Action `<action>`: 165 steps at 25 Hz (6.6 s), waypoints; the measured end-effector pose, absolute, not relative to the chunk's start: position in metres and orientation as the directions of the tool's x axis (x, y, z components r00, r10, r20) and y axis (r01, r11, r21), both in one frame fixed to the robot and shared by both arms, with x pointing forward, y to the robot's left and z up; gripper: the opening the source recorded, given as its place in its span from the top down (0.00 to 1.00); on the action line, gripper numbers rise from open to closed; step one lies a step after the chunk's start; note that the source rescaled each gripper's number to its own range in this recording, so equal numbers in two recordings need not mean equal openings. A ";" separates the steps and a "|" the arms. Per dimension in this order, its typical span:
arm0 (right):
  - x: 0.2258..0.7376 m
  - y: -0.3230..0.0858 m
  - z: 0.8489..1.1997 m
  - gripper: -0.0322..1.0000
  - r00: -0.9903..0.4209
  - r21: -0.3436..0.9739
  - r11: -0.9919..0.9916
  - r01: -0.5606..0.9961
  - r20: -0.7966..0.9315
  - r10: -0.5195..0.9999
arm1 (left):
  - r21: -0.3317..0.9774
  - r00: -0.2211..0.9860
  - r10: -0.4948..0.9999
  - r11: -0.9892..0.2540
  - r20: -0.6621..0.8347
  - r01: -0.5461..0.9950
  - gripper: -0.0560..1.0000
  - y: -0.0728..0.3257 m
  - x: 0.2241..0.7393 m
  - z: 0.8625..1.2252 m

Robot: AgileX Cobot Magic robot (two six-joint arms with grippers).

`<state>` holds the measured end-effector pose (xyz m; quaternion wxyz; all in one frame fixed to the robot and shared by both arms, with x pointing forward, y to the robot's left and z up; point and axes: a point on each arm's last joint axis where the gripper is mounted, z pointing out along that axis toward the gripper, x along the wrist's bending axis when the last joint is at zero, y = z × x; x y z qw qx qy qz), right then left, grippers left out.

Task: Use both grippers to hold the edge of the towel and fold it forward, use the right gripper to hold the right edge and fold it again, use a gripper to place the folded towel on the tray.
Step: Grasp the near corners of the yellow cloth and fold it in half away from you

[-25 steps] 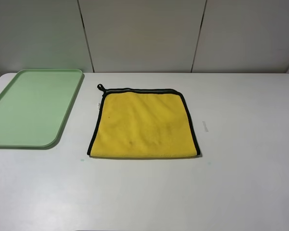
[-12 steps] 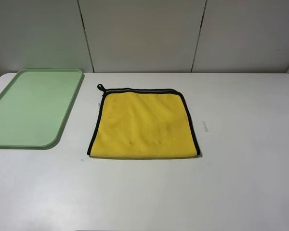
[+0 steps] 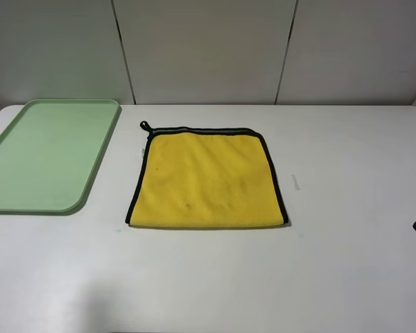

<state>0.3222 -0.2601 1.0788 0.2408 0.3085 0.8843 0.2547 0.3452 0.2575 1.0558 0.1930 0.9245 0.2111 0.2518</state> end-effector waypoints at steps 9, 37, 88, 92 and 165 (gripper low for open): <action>0.336 -0.236 1.064 0.00 -0.833 0.484 0.812 0.327 -0.257 0.489 | 0.373 0.847 0.273 -0.923 0.455 0.097 0.04 0.220 0.411 1.019; 0.423 -0.147 0.965 0.00 -0.929 0.191 0.981 -0.031 -0.368 0.043 | 0.185 0.908 -0.138 -0.956 0.395 -0.226 0.05 0.161 0.445 0.930; 0.471 -0.138 0.874 0.00 -0.919 0.147 0.976 -0.161 -0.382 -0.095 | 0.147 0.876 -0.205 -0.944 0.438 -0.294 0.09 0.145 0.472 0.866; 0.474 -0.135 0.870 0.00 -0.915 0.168 0.970 -0.174 -0.392 -0.096 | 0.148 0.874 -0.204 -0.944 0.442 -0.295 0.09 0.145 0.472 0.866; 0.446 -0.192 0.992 0.97 -0.844 0.259 0.954 0.153 -0.467 0.262 | 0.192 0.836 -0.167 -0.933 0.522 -0.306 0.95 0.172 0.428 0.984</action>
